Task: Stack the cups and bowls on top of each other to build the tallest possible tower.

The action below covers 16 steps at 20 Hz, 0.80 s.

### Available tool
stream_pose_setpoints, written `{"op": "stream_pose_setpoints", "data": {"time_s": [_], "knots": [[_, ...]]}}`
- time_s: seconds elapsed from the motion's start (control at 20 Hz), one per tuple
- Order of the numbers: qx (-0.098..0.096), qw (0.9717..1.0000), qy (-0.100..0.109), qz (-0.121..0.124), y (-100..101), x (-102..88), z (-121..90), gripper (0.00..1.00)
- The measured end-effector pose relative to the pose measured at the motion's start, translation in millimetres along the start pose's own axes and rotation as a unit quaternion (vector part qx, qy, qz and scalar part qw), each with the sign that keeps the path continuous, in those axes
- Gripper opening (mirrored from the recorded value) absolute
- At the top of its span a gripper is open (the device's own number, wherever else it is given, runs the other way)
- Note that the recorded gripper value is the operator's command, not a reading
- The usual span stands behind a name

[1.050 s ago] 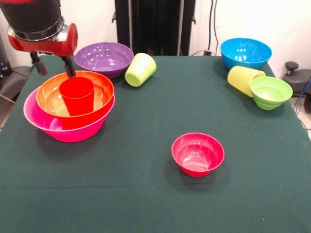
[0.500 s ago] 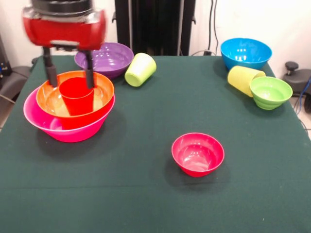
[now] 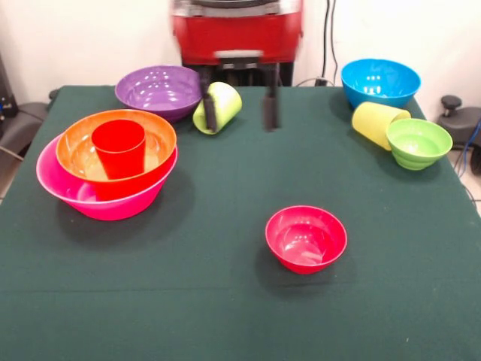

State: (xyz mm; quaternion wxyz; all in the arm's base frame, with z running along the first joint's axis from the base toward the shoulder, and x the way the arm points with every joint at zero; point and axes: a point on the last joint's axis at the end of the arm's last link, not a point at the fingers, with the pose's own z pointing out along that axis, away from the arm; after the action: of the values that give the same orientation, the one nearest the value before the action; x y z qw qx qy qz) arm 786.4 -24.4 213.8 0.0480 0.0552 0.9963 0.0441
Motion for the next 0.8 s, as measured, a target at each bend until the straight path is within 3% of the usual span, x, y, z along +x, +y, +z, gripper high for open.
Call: {"op": "stream_pose_setpoints", "data": {"time_s": [0.2,0.35,0.55,0.8], "knots": [[-0.012,0.9993,0.007,0.036,34.3,2.2,4.1,1.0],[-0.009,0.9986,0.012,0.05,43.1,4.7,10.8,1.0],[-0.001,0.9974,0.022,0.068,48.3,9.8,27.3,1.0],[0.009,0.9961,0.036,0.08,40.9,14.5,50.2,1.0]]}}
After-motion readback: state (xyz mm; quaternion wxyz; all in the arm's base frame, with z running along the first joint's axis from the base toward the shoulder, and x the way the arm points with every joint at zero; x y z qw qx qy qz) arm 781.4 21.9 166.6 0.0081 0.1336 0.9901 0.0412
